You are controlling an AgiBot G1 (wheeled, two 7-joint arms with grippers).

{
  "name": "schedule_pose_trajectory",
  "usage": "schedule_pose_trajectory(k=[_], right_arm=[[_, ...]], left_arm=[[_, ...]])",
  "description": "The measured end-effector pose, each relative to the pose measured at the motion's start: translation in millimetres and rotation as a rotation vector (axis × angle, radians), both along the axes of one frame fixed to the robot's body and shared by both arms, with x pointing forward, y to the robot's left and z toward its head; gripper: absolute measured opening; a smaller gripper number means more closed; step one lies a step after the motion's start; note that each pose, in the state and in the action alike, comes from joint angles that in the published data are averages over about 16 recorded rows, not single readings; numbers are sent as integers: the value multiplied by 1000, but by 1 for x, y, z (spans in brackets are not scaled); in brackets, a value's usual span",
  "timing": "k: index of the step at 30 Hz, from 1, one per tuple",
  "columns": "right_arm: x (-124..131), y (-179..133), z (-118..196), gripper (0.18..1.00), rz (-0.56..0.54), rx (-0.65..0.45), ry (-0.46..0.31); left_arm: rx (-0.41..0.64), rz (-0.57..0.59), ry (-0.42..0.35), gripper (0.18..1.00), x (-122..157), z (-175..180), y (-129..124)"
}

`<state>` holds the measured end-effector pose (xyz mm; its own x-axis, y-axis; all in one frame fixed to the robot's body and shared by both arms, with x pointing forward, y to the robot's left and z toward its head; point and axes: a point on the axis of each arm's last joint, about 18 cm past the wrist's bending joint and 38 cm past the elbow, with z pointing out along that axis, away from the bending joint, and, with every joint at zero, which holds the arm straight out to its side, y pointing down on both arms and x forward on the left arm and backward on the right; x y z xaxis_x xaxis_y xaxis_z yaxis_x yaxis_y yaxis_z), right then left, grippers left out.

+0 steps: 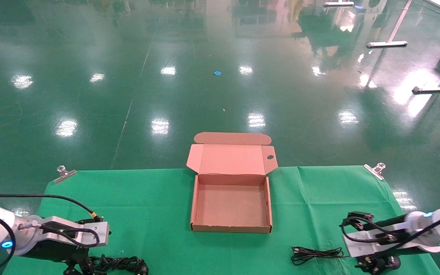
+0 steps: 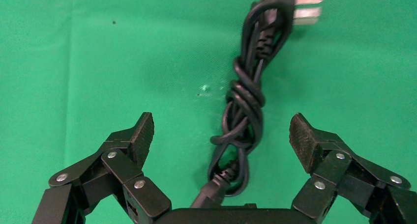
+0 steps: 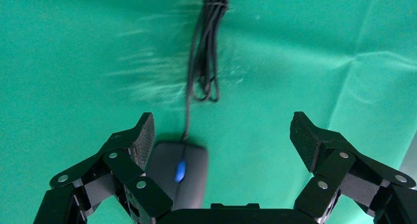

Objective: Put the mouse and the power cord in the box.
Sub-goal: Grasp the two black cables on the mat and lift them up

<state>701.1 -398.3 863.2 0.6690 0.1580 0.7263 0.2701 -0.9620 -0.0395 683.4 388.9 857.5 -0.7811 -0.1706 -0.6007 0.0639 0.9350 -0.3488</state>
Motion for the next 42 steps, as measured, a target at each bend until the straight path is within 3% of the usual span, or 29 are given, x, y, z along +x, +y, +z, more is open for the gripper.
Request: schedule_pose_trajectory(k=[14,31,42], right_arm=[[20,26,-19,1001,6,-17,-29],[23,30,-29,978,-14,10,-36],[23,30,-28,857,-9,7,-35]], left_arm=[[63,5,9,1000,9,-21,-3],[103,-21,19,988,10,-29,-7],[99,-20,18,888,10,-28,-7]])
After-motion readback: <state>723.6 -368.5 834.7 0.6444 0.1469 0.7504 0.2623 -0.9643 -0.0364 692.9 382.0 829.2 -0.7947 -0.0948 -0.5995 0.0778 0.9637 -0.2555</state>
